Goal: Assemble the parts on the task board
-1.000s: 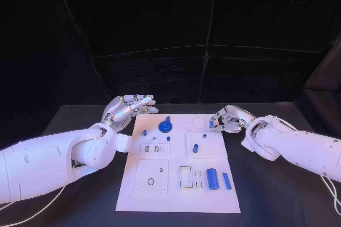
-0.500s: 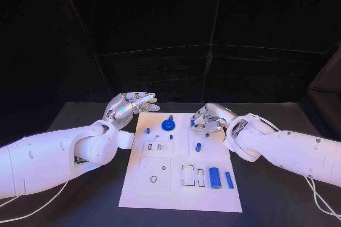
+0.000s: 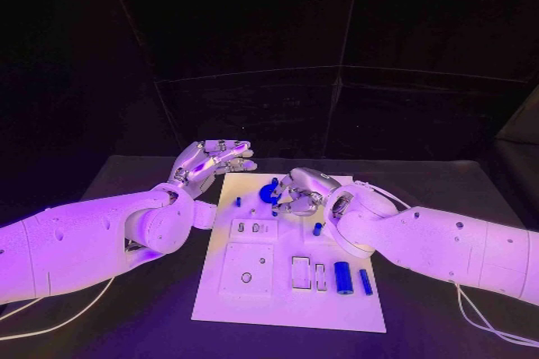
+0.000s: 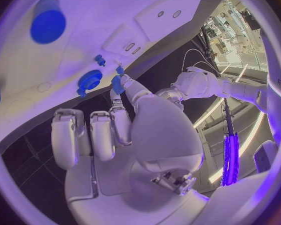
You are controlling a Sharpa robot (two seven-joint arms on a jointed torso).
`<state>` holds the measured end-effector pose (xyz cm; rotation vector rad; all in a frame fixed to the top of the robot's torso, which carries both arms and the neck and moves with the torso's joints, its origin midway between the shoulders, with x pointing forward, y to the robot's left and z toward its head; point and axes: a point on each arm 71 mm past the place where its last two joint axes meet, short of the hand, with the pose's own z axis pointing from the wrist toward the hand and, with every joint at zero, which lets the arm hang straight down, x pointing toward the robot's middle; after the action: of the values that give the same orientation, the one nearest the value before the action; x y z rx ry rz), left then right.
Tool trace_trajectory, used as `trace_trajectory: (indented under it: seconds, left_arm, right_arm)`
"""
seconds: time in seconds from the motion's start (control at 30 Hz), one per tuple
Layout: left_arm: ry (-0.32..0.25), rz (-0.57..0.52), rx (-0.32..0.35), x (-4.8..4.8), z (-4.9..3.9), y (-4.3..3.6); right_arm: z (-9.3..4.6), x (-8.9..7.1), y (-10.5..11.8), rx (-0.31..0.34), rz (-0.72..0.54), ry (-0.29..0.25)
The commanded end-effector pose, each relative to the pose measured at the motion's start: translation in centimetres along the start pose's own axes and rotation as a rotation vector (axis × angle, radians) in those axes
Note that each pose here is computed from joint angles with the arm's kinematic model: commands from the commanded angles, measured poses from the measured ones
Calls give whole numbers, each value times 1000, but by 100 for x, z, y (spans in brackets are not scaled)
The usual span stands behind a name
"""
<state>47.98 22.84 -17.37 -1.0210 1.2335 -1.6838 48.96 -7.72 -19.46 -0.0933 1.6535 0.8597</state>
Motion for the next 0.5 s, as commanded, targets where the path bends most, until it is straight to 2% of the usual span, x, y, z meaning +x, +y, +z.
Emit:
trace_trajectory:
  seconds: [0.03,0.27,0.5]
  left_arm:
    - [12,-8,35,16,10,-31]
    - [13,-9,36,21,17,-28]
    - [14,-10,35,25,20,-26]
  right_arm:
    - [25,70,43,9,-58,43]
    - [45,288,145,-8,-92,106]
    - [58,398,177,-11,-113,130]
